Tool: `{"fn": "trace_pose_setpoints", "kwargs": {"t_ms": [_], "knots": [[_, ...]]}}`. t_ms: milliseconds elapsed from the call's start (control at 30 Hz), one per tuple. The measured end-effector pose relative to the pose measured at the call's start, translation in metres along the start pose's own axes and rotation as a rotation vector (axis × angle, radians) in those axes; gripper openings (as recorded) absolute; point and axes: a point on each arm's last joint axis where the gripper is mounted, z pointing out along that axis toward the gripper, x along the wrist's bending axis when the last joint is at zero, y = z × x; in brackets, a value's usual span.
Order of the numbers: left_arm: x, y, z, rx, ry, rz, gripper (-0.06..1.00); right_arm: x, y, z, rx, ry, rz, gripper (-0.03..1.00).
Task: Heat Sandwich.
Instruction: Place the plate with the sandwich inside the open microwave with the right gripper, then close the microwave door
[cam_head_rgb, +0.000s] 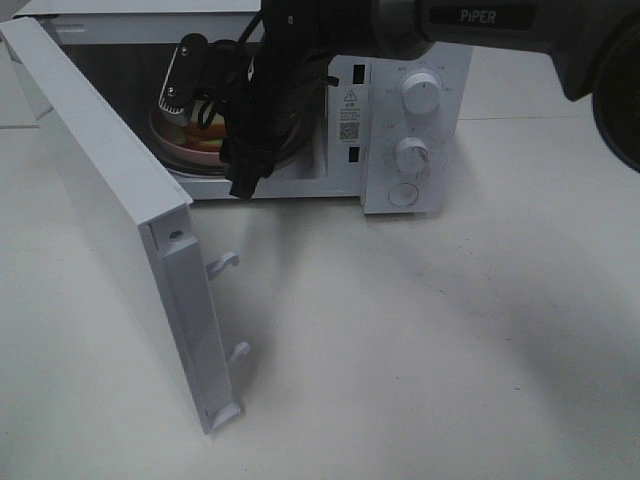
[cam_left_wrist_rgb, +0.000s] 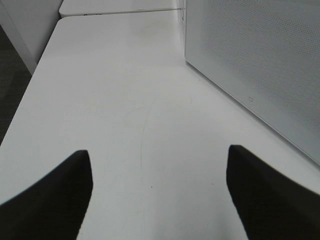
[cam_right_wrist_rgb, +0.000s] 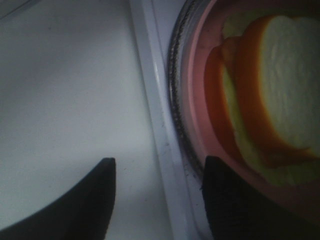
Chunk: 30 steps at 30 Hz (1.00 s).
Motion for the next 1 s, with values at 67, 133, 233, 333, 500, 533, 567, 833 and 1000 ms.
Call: {"fn": "trace_pose_setpoints", "kwargs": {"t_ms": [67,133,233,333,500,533,567,833,1000], "knots": [[0.000,0.000,0.000,0.000,0.000,0.000,0.69,0.003,-0.001,0.001,0.006,0.014,0.011,0.53],[0.000,0.000,0.000,0.000,0.000,0.000,0.69,0.011,-0.001,-0.001,0.011,0.042,0.033,0.53],[0.000,0.000,0.000,0.000,0.000,0.000,0.69,0.019,-0.003,-0.005,0.021,0.071,0.047,0.53],[0.000,0.000,0.000,0.000,0.000,0.000,0.69,0.026,-0.006,-0.020,0.039,0.091,0.073,0.53],[0.000,0.000,0.000,0.000,0.000,0.000,0.69,0.030,-0.009,-0.041,0.069,0.111,0.112,0.53],[0.000,0.000,0.000,0.000,0.000,0.000,0.69,0.032,-0.010,-0.045,0.083,0.120,0.133,0.53],[0.000,0.000,0.000,0.000,0.000,0.000,0.69,0.034,-0.013,-0.053,0.105,0.134,0.181,0.53],[0.000,0.000,0.000,0.000,0.000,0.000,0.69,0.039,-0.018,-0.081,0.176,0.153,0.407,0.53],[0.000,0.000,0.000,0.000,0.000,0.000,0.69,0.046,-0.025,-0.108,0.221,0.147,0.622,0.53]]}}
